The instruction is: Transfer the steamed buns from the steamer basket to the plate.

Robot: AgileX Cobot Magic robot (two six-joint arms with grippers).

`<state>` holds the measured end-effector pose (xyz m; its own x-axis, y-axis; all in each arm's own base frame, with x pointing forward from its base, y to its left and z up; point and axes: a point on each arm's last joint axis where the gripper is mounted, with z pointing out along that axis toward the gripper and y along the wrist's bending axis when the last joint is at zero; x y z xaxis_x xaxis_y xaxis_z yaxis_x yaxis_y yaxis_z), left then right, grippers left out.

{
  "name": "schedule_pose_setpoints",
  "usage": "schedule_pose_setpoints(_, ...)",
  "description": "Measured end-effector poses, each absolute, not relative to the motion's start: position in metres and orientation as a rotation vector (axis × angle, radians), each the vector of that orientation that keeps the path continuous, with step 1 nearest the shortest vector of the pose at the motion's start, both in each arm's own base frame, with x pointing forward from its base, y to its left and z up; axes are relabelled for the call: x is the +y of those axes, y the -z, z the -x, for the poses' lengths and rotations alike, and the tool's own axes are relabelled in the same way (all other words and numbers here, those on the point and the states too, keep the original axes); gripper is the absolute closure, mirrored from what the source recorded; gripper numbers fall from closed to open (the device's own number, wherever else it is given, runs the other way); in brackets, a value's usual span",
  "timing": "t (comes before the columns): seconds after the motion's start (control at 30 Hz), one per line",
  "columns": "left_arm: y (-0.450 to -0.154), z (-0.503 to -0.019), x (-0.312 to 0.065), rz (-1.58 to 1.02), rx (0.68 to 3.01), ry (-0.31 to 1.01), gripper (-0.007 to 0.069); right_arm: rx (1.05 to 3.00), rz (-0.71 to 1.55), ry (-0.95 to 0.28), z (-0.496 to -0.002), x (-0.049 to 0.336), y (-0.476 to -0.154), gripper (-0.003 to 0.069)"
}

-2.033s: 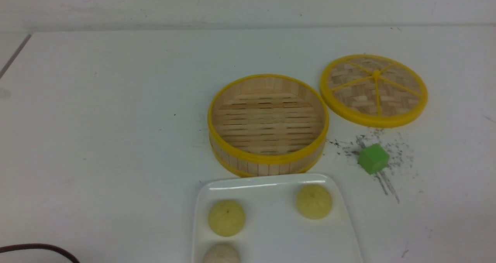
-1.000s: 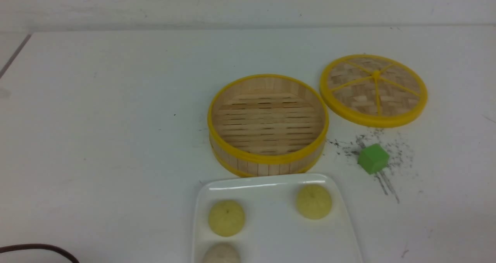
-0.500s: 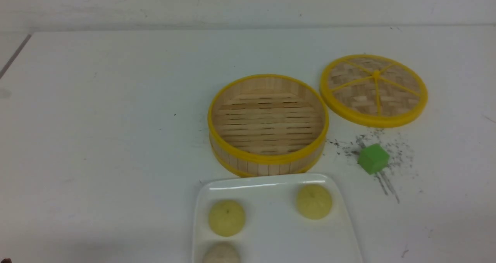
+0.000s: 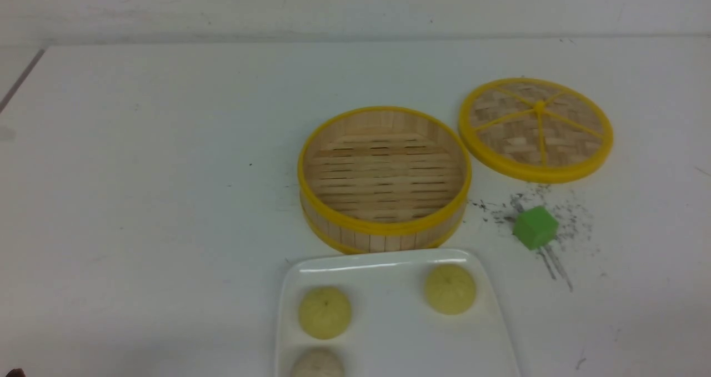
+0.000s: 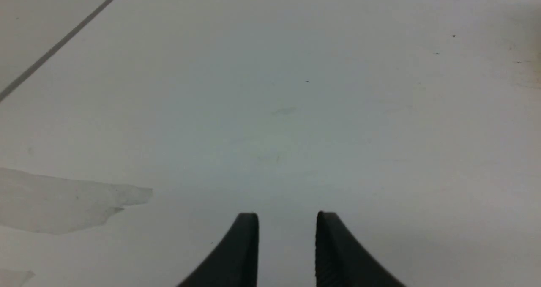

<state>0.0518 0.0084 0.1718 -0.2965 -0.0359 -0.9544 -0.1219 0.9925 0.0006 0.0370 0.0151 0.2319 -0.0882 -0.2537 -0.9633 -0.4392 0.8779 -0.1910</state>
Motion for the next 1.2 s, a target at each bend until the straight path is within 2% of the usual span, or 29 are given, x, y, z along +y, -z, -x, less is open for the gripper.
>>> schedule_pose_setpoints(1.2, -0.1719, -0.0518, 0.0076, 0.124, 1.872, -0.063, 0.0384, 1.679, 0.54, -0.167, -0.037, 0.0151, -0.232, 0.0419)
